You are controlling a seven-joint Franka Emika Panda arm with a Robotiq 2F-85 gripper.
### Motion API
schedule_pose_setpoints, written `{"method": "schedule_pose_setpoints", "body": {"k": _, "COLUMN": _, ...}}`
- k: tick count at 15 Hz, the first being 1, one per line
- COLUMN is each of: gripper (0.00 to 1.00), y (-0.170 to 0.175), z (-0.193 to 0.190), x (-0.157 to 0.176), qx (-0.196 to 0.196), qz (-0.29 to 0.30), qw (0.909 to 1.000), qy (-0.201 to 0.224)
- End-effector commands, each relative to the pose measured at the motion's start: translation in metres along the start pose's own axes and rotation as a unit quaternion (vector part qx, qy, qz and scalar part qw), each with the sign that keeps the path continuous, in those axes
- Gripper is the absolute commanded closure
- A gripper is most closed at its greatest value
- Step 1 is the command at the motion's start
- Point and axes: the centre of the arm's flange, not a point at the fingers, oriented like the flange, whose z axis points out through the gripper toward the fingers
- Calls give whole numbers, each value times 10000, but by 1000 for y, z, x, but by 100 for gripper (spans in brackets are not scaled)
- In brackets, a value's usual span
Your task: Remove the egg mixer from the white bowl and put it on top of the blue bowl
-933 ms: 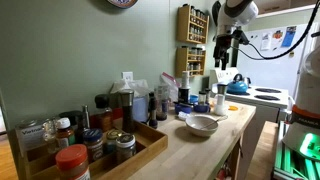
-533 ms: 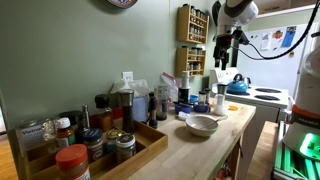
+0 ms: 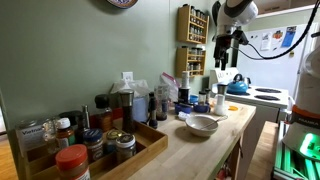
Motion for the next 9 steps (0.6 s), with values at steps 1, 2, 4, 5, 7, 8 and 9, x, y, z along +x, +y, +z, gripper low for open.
{"method": "schedule_pose_setpoints", "body": {"k": 1, "gripper": 0, "y": -64, "z": 32, "x": -26, "qx": 34, "qz": -982, "qw": 9949, "qy": -221}}
{"method": "schedule_pose_setpoints", "body": {"k": 2, "gripper": 0, "y": -89, "z": 46, "x": -34, "qx": -60, "qz": -1266, "qw": 9916, "qy": -245}}
{"method": "schedule_pose_setpoints", "body": {"k": 4, "gripper": 0, "y": -136, "z": 70, "x": -41, "qx": -387, "qz": -1778, "qw": 9831, "qy": -193}}
{"method": "schedule_pose_setpoints", "body": {"k": 5, "gripper": 0, "y": -154, "z": 79, "x": -42, "qx": -561, "qz": -2038, "qw": 9773, "qy": -134}}
{"method": "schedule_pose_setpoints", "body": {"k": 7, "gripper": 0, "y": -188, "z": 108, "x": -38, "qx": -912, "qz": -2583, "qw": 9617, "qy": 97}}
{"method": "schedule_pose_setpoints", "body": {"k": 8, "gripper": 0, "y": -201, "z": 125, "x": -36, "qx": -1077, "qz": -2842, "qw": 9524, "qy": 241}}
{"method": "schedule_pose_setpoints", "body": {"k": 9, "gripper": 0, "y": -212, "z": 137, "x": -37, "qx": -1196, "qz": -3126, "qw": 9416, "qy": 379}}
